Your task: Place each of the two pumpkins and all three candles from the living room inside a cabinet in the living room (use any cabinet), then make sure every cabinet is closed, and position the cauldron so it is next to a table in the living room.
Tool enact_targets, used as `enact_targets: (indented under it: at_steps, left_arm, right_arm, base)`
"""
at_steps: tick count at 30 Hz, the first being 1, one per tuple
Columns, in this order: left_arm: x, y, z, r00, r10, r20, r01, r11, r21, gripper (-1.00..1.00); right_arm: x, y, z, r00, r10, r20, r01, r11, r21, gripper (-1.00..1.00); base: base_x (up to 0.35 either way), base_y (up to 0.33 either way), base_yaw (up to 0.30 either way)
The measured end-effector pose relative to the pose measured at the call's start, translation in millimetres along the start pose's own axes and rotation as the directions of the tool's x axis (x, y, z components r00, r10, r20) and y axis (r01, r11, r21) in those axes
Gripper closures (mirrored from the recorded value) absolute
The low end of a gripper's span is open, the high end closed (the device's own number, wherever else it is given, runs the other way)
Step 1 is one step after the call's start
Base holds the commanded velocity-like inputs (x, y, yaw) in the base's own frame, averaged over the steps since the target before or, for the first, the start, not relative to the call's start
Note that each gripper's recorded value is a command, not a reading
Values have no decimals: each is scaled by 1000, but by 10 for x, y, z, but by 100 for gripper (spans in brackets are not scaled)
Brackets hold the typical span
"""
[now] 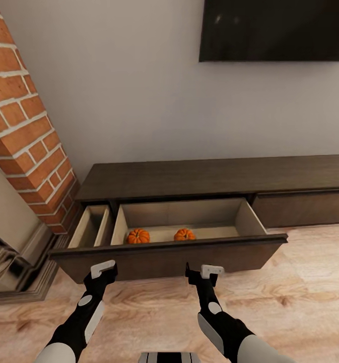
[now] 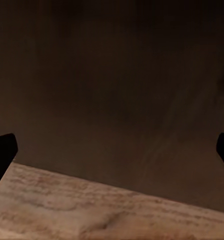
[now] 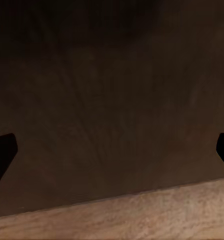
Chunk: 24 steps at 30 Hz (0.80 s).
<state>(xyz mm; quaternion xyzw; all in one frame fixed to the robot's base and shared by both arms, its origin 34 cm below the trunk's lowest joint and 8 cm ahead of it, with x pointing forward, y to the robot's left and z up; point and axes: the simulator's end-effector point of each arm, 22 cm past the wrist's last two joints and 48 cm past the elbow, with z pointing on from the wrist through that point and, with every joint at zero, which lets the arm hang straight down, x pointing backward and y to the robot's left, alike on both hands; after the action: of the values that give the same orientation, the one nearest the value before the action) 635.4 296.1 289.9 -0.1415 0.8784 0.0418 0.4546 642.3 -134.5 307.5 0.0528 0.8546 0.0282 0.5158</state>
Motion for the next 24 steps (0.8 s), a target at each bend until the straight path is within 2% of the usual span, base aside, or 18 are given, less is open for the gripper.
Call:
enact_targets:
  at_steps: [24]
  left_arm:
    - [1,8,1,1000,-2,0,2,1000,-2,-100]
  right_arm:
    - [-2,-1,2,1000,1,0,-1,1000,0,-100]
  base:
    - [224,0,0]
